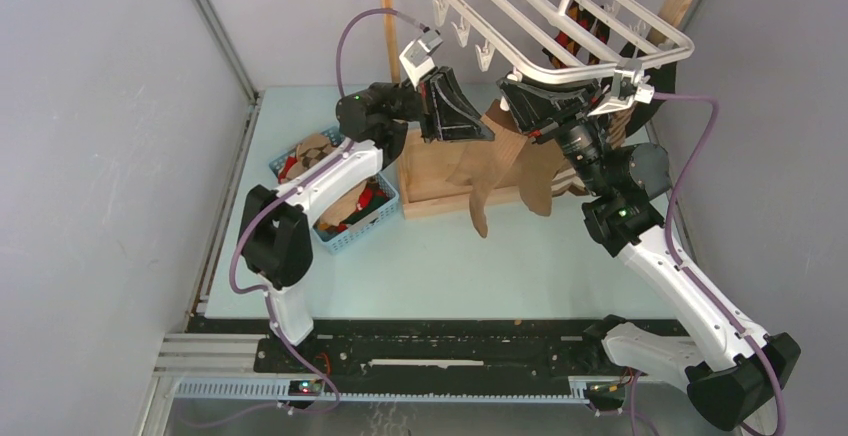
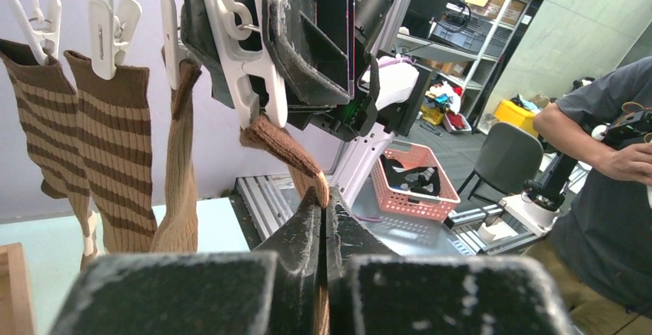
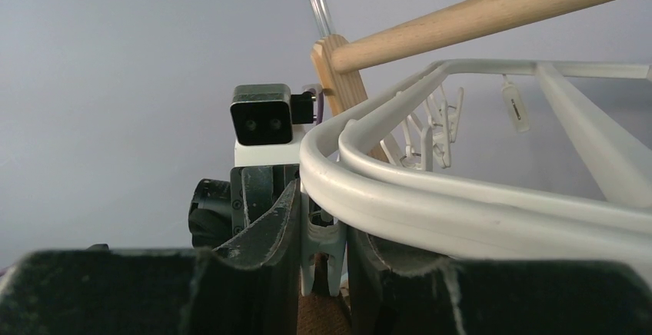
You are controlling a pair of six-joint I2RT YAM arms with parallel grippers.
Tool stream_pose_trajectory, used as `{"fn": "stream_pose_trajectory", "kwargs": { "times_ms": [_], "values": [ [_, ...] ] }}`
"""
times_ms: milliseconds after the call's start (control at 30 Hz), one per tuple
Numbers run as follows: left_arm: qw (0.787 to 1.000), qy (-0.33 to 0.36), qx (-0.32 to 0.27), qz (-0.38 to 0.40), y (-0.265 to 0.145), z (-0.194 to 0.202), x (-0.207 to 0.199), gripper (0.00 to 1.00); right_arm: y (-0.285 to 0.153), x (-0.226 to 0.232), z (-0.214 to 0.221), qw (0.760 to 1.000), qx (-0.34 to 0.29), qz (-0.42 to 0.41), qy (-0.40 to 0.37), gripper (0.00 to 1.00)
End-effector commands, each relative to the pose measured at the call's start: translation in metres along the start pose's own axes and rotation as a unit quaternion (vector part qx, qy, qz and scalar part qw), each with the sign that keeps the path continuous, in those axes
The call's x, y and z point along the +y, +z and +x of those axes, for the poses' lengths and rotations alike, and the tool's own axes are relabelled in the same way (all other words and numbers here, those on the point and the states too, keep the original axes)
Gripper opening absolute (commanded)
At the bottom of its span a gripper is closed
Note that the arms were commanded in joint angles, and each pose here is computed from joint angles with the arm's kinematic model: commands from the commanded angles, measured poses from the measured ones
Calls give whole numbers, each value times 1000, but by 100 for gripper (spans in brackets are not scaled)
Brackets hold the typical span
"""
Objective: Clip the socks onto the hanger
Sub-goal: Clamp the sock onto the hanger.
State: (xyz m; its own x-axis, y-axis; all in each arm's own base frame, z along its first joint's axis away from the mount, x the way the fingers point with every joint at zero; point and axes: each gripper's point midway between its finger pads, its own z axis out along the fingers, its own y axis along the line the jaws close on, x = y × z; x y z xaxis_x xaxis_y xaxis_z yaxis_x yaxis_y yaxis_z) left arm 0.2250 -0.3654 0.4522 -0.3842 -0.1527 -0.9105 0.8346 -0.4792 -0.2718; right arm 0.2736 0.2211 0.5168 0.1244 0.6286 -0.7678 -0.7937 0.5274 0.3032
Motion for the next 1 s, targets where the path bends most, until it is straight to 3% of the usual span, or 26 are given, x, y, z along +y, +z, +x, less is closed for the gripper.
{"fn": "stream_pose_trajectory", "kwargs": {
  "times_ms": [0,367,667,967],
  "values": [
    [999,32,1,21,8,-14,-14,0,1,24,-23,999,-20,-41,5,10],
    [1000,25,1,19,6,-12,-11,0,0,25,-25,999,-20,-46,5,11],
    [996,20,78,28,-3,17,-17,0,-1,27,-27,998,-20,-59,-3,11],
    [990,97,99,34,-11,27,-25,0,-6,29,-24,998,-4,-69,-13,11]
  ]
}}
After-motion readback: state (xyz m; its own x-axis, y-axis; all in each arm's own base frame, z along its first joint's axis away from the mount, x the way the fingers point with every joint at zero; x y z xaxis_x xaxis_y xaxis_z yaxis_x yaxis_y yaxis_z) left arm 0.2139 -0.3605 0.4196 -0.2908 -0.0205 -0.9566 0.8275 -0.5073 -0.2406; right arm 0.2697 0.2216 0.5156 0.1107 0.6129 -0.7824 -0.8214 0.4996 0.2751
